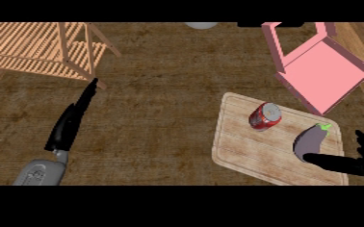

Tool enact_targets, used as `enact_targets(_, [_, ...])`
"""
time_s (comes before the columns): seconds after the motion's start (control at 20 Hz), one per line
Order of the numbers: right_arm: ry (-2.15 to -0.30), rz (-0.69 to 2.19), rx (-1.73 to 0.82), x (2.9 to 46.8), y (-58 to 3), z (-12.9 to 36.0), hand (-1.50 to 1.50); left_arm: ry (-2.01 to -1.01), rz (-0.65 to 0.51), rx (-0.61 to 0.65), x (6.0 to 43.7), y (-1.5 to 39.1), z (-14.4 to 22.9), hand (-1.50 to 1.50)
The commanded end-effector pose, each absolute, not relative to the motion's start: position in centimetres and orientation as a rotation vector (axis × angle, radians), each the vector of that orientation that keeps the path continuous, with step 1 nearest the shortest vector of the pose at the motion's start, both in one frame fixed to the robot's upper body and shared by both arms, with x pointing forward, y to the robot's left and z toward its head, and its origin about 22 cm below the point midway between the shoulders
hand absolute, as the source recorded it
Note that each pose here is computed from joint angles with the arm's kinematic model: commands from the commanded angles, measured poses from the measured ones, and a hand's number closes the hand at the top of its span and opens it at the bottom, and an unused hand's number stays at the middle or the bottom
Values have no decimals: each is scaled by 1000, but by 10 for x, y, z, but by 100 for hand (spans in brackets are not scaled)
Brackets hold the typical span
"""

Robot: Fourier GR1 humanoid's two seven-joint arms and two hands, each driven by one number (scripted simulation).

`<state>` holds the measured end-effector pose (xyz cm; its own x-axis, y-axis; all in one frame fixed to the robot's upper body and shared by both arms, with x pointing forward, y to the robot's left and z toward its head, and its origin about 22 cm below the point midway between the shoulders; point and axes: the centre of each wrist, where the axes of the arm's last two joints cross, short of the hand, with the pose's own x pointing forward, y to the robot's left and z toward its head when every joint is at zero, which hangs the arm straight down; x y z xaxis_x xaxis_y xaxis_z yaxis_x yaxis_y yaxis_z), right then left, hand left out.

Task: Pick the eggplant from the cutting board and place it in the cardboard box

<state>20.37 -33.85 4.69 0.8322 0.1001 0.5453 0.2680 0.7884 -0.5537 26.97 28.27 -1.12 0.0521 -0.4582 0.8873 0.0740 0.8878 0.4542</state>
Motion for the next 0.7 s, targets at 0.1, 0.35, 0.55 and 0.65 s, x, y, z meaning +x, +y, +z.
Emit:
enact_targets(0.1, [-557, -91, -610, 240, -332, 14, -150, -1482, -414, 326, 274, 273, -1, 0])
enact_targets(0.35, [-574, -96, -596, 243, -324, 13, -150, -1472, -404, 313, 286, 281, -4, 0])
enact_targets(0.55, [-579, -98, -588, 224, -315, 14, -150, -1463, -406, 336, 289, 293, 11, 0])
enact_targets(0.65, [-586, -90, -586, 231, -323, 9, -150, -1472, -410, 316, 273, 288, -16, 0])
